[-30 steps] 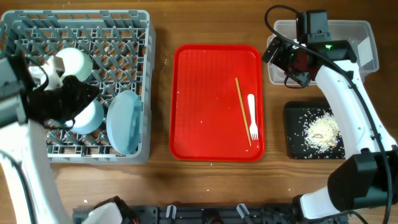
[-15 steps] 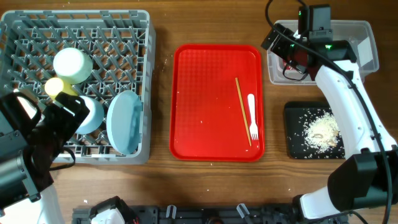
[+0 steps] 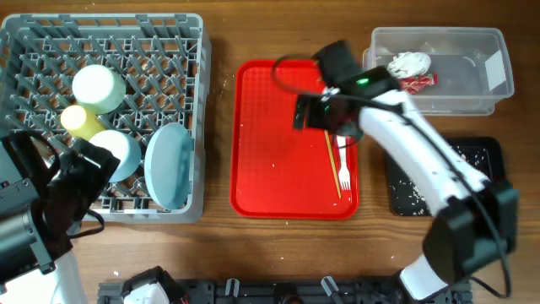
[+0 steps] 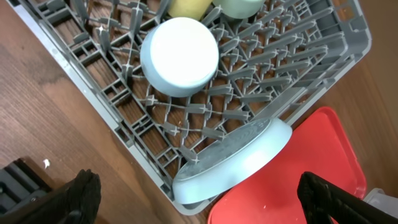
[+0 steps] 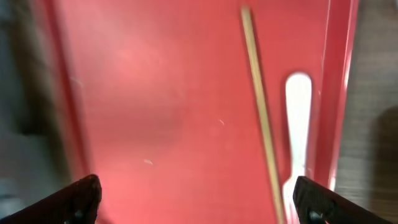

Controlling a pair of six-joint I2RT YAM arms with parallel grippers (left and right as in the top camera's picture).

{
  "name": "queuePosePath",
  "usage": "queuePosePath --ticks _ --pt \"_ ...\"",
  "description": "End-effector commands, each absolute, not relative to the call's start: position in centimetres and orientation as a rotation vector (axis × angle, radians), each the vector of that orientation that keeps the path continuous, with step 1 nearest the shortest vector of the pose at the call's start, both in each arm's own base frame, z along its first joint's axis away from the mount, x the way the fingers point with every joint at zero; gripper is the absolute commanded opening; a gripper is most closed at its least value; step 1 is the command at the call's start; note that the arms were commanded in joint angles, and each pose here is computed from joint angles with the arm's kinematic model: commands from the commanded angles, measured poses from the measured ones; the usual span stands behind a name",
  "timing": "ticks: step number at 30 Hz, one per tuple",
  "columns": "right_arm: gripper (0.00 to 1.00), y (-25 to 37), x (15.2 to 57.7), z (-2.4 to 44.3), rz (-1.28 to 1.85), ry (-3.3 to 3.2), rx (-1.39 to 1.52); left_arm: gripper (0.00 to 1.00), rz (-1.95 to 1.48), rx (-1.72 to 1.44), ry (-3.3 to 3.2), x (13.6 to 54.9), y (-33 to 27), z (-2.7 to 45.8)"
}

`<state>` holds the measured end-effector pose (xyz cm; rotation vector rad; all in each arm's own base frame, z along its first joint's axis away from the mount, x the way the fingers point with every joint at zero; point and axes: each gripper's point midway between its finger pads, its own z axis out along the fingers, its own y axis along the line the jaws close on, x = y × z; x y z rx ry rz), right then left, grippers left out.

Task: Sort waste into correct bins and load items into the dishwasher rack
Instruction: 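Reach the right gripper to the wooden chopstick on the tray and grasp, then carry the chopstick left and insert it into the rack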

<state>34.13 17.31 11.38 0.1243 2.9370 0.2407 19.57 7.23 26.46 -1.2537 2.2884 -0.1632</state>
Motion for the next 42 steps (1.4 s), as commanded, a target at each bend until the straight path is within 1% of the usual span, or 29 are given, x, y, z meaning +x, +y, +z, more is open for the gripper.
queuePosePath --ticks 1,3,10,15,17,18,19,20,21,23,25,28,30,32,34,35,37,41,42 --pt "0.61 14.7 33.7 7.0 -0.07 2.988 0.058 1.0 -0.139 -1.294 2.288 19.1 7.5 26.3" --pt "0.51 14.6 33.5 4.4 -0.113 3.049 0.045 1.0 -0.138 -1.296 2.291 19.0 7.5 26.2" --pt "0.51 14.7 33.5 -0.1 -0.171 3.123 -0.149 1.0 -0.136 -1.295 2.296 18.9 7.4 26.2" --pt "0.47 14.9 33.4 -0.8 -0.16 3.136 -0.22 1.0 -0.137 -1.296 2.298 18.9 7.4 26.1" --pt "0.43 16.1 33.2 -0.9 -0.047 3.148 -0.32 1.0 -0.136 -1.297 2.299 19.0 7.5 26.1" --pt "0.4 16.7 33.0 -0.9 0.008 3.152 -0.356 1.0 -0.136 -1.299 2.303 19.0 7.5 26.0" --pt "0.32 17.0 33.0 -0.9 0.036 3.153 -0.356 1.0 -0.136 -1.301 2.306 18.9 7.4 26.0" --pt "0.29 17.2 33.0 -0.9 0.049 3.151 -0.357 1.0 -0.136 -1.301 2.307 18.9 7.4 26.0" --pt "0.28 17.3 33.1 -0.9 0.058 3.149 -0.357 1.0 -0.135 -1.304 2.311 18.9 7.4 25.9" --pt "0.2 17.9 33.1 -0.8 0.108 3.146 -0.357 1.0 -0.134 -1.308 2.319 18.9 7.4 25.8" --pt "0.04 18.9 32.8 -0.7 0.208 3.156 -0.358 1.0 -0.134 -1.311 2.322 18.9 7.4 25.7" --pt "0.04 20.9 32.6 -0.3 0.392 3.151 -0.359 1.0 -0.133 -1.316 2.331 18.8 7.4 25.5" --pt "0.04 22.6 33.0 0.8 0.531 3.134 -0.327 1.0 -0.133 -1.317 2.332 18.8 7.4 25.5" --pt "0.04 24.6 33.9 3.0 0.676 3.084 -0.337 1.0 -0.133 -1.317 2.332 18.8 7.4 25.5" --pt "0.04 26.8 35.2 6.0 0.839 3.004 -0.336 1.0 -0.133 -1.317 2.332 18.8 7.4 25.5" --pt "0.04 28.5 36.3 8.6 0.961 2.924 -0.351 1.0 -0.133 -1.317 2.332 18.8 7.4 25.5" --pt "0.04 30.6 38.2 12.3 1.111 2.806 -0.33 1.0 -0.133 -1.317 2.332 18.8 7.4 25.5" --pt "0.04 34.2 42.5 17.2 1.308 2.607 -0.059 1.0 -0.133 -1.319 2.334 18.8 7.4 25.5" --pt "0.04 35.2 43.3 18.2 1.352 2.55 -0.031 1.0 -0.133 -1.32 2.336 18.7 7.3 25.4"
